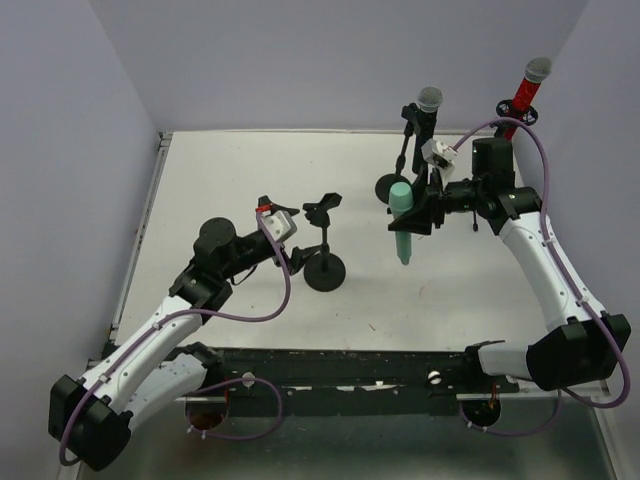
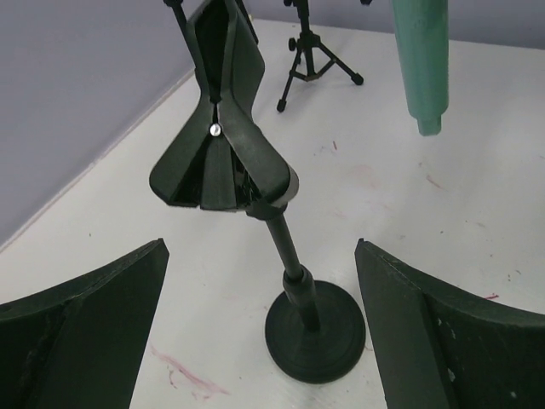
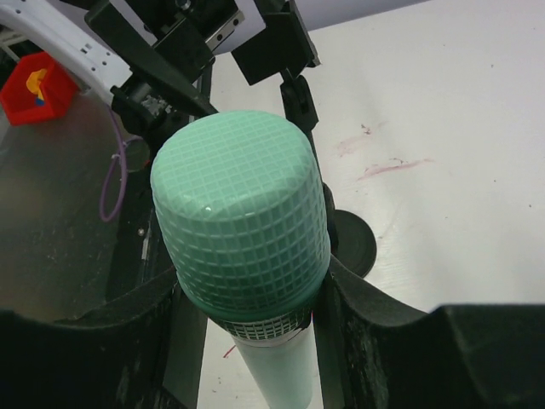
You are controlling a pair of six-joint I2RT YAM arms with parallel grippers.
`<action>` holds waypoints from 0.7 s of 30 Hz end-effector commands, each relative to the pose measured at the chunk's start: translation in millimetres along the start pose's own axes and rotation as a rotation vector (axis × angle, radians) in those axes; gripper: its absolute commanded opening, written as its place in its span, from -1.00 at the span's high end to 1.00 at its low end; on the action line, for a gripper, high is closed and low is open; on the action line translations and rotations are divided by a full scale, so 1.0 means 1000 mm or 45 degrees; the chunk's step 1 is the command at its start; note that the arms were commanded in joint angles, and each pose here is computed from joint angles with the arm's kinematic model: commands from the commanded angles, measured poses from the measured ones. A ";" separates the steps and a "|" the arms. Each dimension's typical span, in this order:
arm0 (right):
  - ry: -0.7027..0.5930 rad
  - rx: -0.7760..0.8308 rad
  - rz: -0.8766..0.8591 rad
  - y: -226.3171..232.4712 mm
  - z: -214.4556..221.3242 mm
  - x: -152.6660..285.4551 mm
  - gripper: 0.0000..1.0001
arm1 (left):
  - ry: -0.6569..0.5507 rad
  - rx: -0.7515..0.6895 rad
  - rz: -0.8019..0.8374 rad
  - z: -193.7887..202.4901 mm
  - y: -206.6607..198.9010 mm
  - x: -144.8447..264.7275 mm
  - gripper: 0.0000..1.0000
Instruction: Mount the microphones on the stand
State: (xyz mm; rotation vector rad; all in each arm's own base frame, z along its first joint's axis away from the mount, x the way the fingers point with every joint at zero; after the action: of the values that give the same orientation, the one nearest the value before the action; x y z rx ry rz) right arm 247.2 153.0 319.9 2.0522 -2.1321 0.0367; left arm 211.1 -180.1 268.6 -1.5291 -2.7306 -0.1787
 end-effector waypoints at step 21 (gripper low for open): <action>0.041 0.177 -0.115 -0.034 -0.053 -0.046 0.67 | -0.311 0.044 0.033 -0.023 0.008 -0.029 -0.55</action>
State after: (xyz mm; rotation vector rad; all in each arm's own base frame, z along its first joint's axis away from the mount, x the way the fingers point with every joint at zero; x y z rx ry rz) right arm 284.2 194.1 346.1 2.1899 -2.0572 0.1759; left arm 234.6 -200.5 282.9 -1.6179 -2.8697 0.0030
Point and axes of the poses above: each gripper's point midway between its finger pads, its own x axis back along the fingers, its own y axis along the line the jaws close on, z = x × y, the point moved 6 cm from there along x, back along the fingers, and after that the axes turned 5 degrees about x, right-handed, at the moved point
